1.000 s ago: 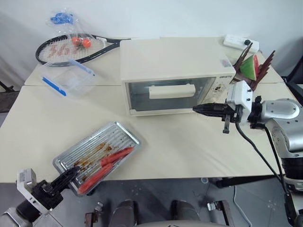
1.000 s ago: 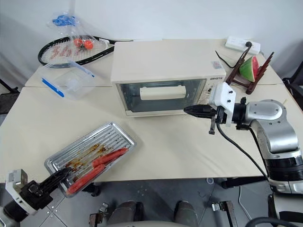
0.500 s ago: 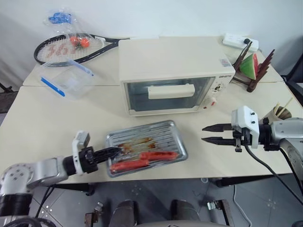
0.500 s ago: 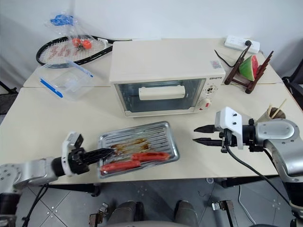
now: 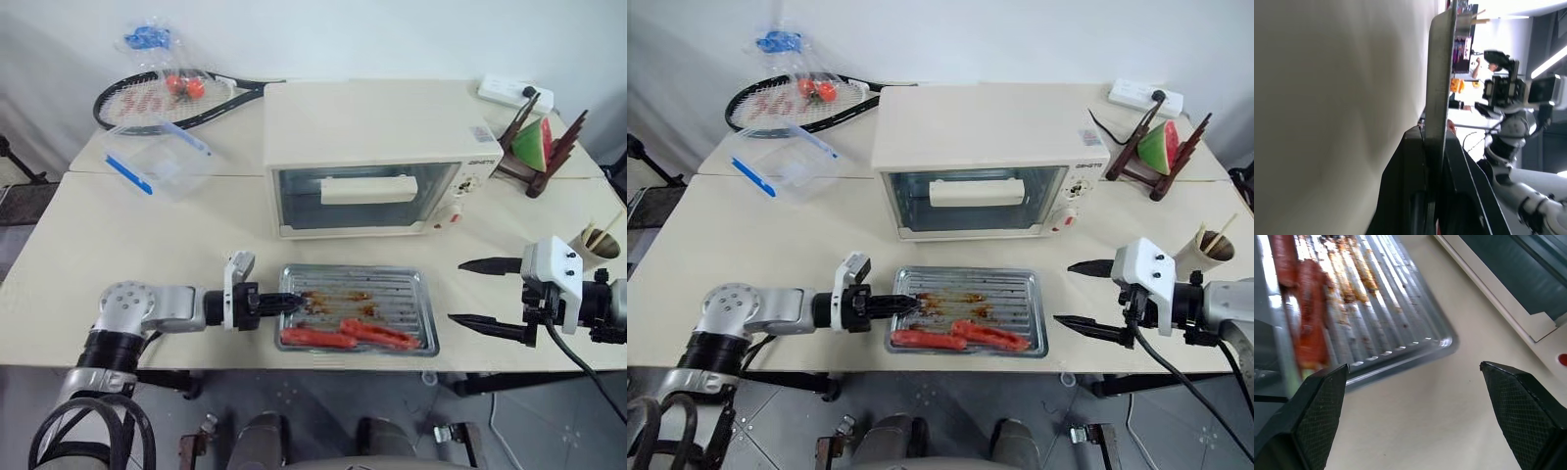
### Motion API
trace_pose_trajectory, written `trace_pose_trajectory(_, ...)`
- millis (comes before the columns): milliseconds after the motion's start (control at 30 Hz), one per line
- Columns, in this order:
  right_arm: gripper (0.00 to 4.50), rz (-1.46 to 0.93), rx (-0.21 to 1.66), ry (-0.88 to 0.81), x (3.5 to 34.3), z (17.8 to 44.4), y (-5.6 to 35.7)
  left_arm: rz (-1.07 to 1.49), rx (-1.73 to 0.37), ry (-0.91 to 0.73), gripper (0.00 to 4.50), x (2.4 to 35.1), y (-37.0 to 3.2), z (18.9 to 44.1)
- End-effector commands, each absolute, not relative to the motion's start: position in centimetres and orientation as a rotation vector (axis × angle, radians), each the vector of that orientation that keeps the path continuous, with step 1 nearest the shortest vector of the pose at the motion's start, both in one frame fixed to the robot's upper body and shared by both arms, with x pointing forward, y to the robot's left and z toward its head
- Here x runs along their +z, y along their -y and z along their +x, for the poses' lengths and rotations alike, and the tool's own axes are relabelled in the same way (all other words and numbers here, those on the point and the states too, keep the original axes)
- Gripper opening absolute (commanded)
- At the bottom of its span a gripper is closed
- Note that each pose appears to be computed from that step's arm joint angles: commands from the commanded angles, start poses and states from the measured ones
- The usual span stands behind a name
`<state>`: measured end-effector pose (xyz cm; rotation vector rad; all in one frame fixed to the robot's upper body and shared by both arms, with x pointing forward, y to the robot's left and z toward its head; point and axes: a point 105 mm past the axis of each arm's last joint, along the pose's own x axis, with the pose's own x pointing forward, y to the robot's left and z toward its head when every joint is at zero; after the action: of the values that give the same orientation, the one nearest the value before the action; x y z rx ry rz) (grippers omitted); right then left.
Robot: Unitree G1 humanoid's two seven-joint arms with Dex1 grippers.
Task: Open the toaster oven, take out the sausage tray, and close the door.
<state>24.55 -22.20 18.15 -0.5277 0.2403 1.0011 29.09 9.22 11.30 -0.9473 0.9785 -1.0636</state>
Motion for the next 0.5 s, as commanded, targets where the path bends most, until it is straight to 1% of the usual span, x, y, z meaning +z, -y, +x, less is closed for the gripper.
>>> trace_pose_trajectory(33,4.49,-0.566,0.973,-0.196,19.5,24.1,22.1,-0.985,-1.022,-0.987,0.0,10.1,-8.6,30.2)
trace_pose_trajectory(100,4.49,-0.568,0.964,-0.196,19.5,24.0,22.1,-1.009,-1.011,-0.998,0.0,9.9,-8.5,30.6)
trace_pose_trajectory(233,4.49,-0.572,0.95,-0.196,19.5,23.9,22.2,-0.952,-1.043,-1.046,0.0,9.4,-8.1,29.9)
trace_pose_trajectory(500,4.49,-0.581,0.932,-0.186,19.8,24.3,22.2,-0.934,-0.986,-1.059,0.0,8.1,-7.6,31.0)
